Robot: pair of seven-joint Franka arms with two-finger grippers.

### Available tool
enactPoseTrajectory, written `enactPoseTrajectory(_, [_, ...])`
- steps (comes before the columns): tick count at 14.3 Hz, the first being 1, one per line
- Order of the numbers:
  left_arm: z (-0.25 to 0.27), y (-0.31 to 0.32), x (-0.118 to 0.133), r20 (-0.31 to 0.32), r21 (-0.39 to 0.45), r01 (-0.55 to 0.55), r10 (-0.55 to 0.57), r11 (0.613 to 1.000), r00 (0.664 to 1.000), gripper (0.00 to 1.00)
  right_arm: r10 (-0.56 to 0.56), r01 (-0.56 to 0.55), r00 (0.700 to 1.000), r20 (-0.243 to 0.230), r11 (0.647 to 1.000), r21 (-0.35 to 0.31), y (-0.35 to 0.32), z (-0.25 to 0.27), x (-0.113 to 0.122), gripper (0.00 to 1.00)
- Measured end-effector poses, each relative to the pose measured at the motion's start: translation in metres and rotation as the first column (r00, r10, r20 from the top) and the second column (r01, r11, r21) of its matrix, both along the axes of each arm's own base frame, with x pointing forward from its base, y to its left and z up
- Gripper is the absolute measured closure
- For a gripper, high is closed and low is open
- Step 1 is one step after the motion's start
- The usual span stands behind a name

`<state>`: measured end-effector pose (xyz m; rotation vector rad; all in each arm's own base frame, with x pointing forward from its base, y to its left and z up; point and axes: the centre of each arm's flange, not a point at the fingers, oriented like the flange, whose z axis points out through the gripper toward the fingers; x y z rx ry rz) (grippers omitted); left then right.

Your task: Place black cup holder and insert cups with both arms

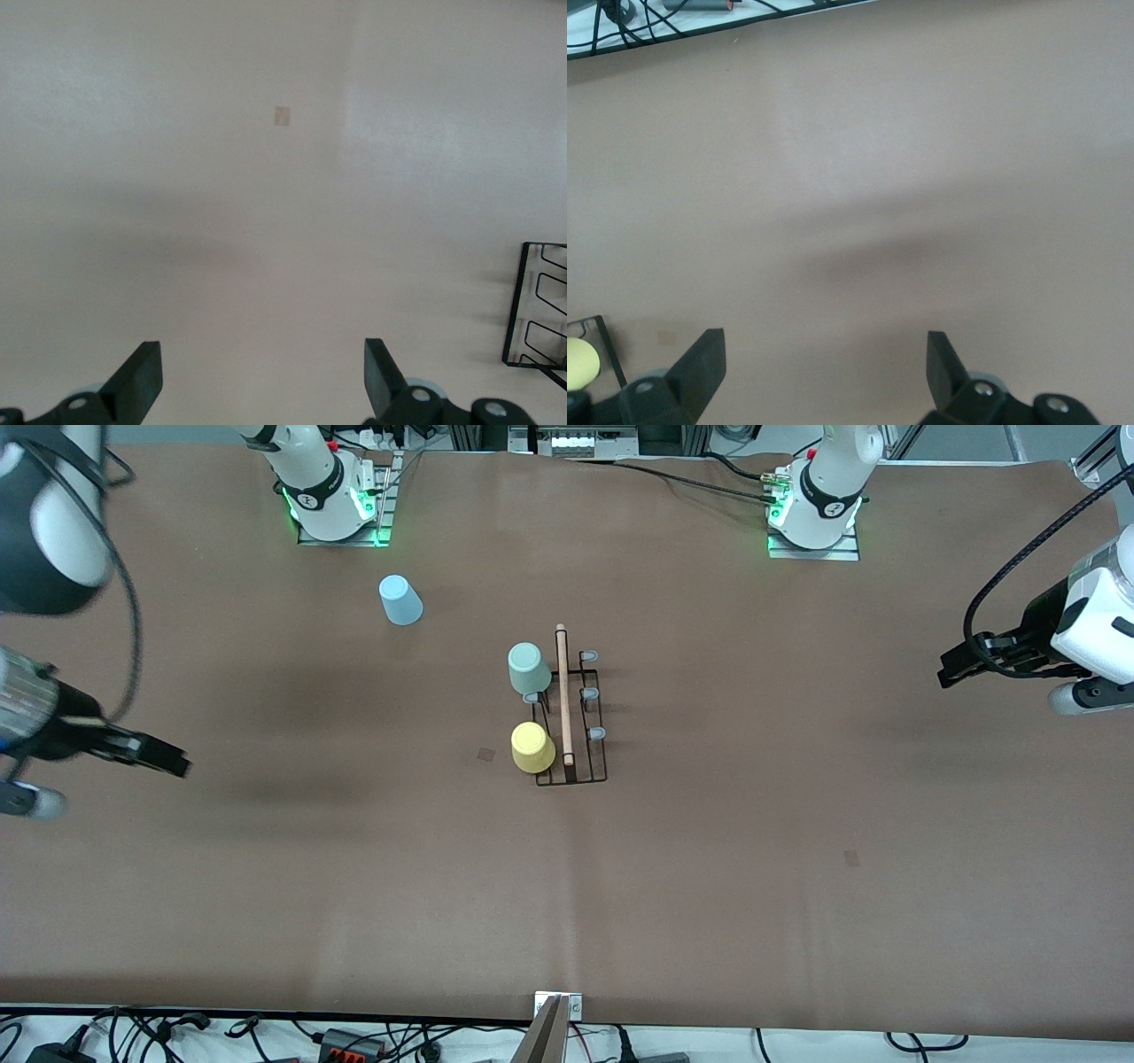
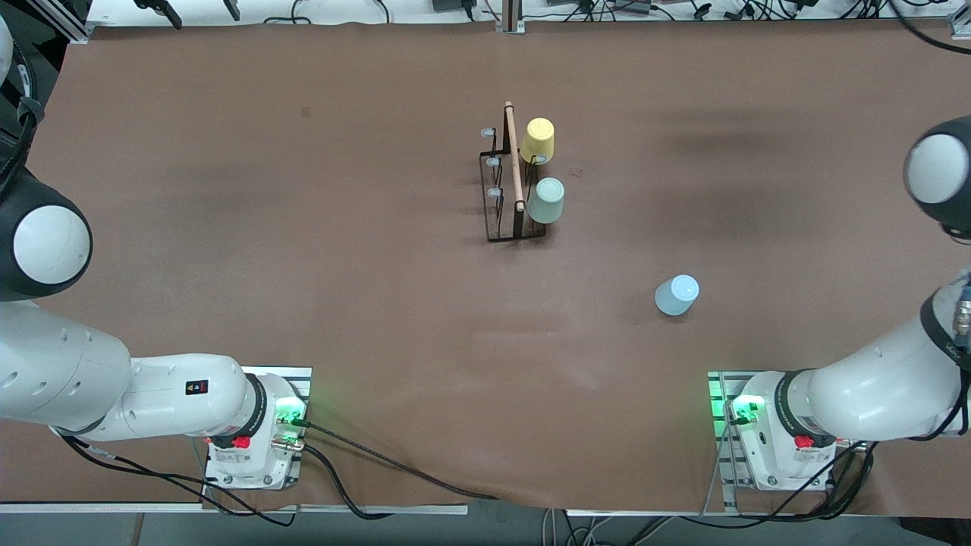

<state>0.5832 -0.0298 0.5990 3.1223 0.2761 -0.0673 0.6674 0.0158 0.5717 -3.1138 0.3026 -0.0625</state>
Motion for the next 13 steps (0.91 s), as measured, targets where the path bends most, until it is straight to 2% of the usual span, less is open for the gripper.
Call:
enactPoseTrajectory(4, [0.000,0.002,0.000,0.000,0.000,-0.003,0.003,1.000,1.000,0.00,0.095,-0.095,0.995,0.002,0.995,-0.002,-0.033,0.014,-0.017,0.00])
enactPoseTrajectory(6, [0.000,0.002,0.000,0.000,0.000,-0.003,0.003,1.000,1.000,0.00,0.118,-0.118,0.992,-0.036,0.993,-0.001,-0.035,0.011,-0.023,0.00])
enactPoseTrajectory(9, [0.000,0.001,0.000,0.000,0.000,-0.001,0.001,1.000,1.000,0.00,0.119,-0.119,0.991,-0.066,0.993,0.000,-0.038,0.005,-0.036,0.00])
enactPoseTrajectory(13, [0.000,0.000,0.000,0.000,0.000,0.000,0.000,1.000,1.000,0.00,0.119,-0.120,0.992,-0.029,0.993,-0.011,-0.044,-0.010,-0.072,0.00])
